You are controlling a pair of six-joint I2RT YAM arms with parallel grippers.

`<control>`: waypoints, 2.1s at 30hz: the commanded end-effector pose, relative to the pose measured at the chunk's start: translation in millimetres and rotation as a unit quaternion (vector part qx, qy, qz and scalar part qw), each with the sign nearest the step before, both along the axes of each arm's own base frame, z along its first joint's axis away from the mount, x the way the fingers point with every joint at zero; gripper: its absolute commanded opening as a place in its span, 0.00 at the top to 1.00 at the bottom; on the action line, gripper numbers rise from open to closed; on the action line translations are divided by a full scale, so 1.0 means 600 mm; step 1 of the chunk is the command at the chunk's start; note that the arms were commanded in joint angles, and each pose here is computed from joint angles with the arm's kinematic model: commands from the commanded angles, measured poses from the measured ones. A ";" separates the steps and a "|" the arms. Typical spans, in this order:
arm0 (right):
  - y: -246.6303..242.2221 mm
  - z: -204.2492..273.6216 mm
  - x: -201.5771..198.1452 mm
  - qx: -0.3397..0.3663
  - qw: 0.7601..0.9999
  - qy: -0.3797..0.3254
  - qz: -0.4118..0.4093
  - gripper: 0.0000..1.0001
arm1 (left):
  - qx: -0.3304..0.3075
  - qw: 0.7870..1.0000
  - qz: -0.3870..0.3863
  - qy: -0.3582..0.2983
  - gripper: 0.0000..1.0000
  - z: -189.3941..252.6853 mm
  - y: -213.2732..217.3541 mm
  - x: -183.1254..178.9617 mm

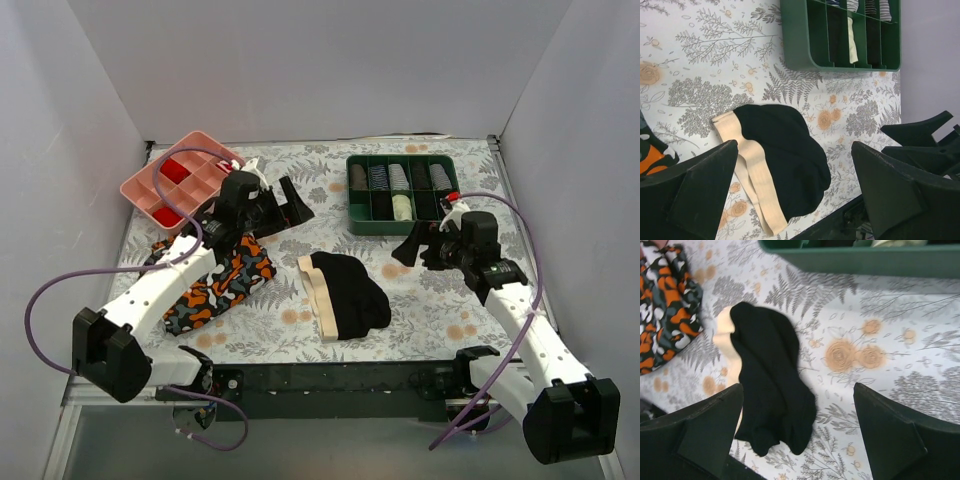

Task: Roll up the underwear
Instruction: Flatten out the underwear at the center of the board.

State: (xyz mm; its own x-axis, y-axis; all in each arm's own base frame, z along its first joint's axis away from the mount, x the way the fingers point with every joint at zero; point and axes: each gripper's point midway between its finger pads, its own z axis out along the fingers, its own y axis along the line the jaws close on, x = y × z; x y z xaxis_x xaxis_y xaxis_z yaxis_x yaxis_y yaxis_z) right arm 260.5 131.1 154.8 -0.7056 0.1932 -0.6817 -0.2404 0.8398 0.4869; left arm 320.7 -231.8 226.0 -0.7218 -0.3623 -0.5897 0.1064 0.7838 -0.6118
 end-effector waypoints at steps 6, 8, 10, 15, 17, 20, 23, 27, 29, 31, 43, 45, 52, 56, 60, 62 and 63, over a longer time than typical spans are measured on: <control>0.035 -0.017 -0.032 0.027 0.996 0.022 0.076 0.01 | -0.039 0.999 -0.006 0.012 0.02 -0.028 0.020 -0.061; 0.041 -0.021 -0.048 0.007 0.994 0.039 0.103 0.01 | -0.045 0.999 -0.020 0.017 0.02 -0.030 0.017 -0.074; 0.052 -0.026 -0.068 -0.011 0.991 0.048 0.125 0.01 | -0.041 0.998 -0.028 0.028 0.02 -0.047 0.018 -0.083; 0.091 -0.031 -0.107 -0.048 0.983 0.051 0.172 0.04 | -0.013 0.996 -0.030 0.085 0.02 -0.097 0.023 -0.101; 0.099 -0.033 -0.110 -0.063 0.981 0.051 0.175 0.07 | -0.003 0.995 -0.021 0.099 0.02 -0.111 0.028 -0.108; 0.128 -0.038 -0.134 -0.079 0.974 0.056 0.207 0.17 | 0.004 0.993 -0.006 0.118 0.02 -0.133 0.034 -0.121; 0.153 -0.039 -0.152 -0.079 0.969 0.061 0.224 0.30 | 0.001 0.991 -0.012 0.137 0.02 -0.149 0.026 -0.140; 0.166 -0.061 -0.159 -0.080 0.966 0.080 0.234 0.39 | 0.020 0.987 -0.037 0.154 0.02 -0.175 0.000 -0.172; 0.164 -0.087 -0.156 -0.093 0.964 0.107 0.224 0.44 | 0.031 0.985 -0.040 0.167 0.02 -0.191 -0.002 -0.182; 0.155 -0.110 -0.148 -0.120 0.963 0.127 0.205 0.44 | 0.033 0.984 -0.044 0.170 0.02 -0.194 -0.004 -0.190; 0.230 -0.049 -0.180 -0.133 0.950 0.059 0.276 0.50 | 0.076 0.986 0.003 0.149 0.02 -0.185 0.030 -0.173; 0.242 -0.051 -0.202 -0.142 0.941 0.049 0.303 0.50 | 0.113 0.982 0.052 0.139 0.02 -0.188 0.060 -0.150; 0.271 -0.100 -0.270 -0.196 0.901 0.044 0.385 0.50 | 0.078 0.980 0.096 0.159 0.02 -0.180 0.109 -0.107; 0.291 -0.117 -0.294 -0.210 0.880 0.034 0.425 0.47 | 0.060 0.983 0.088 0.150 0.02 -0.155 0.103 -0.100; 0.305 -0.137 -0.300 -0.226 0.865 0.032 0.446 0.44 | 0.059 0.983 0.092 0.148 0.02 -0.152 0.108 -0.103; 0.316 -0.134 -0.295 -0.227 0.864 0.023 0.448 0.44 | 0.055 0.983 0.097 0.146 0.02 -0.150 0.112 -0.105; 0.319 -0.140 -0.292 -0.232 0.863 0.023 0.448 0.43 | 0.056 0.983 0.099 0.147 0.02 -0.153 0.115 -0.107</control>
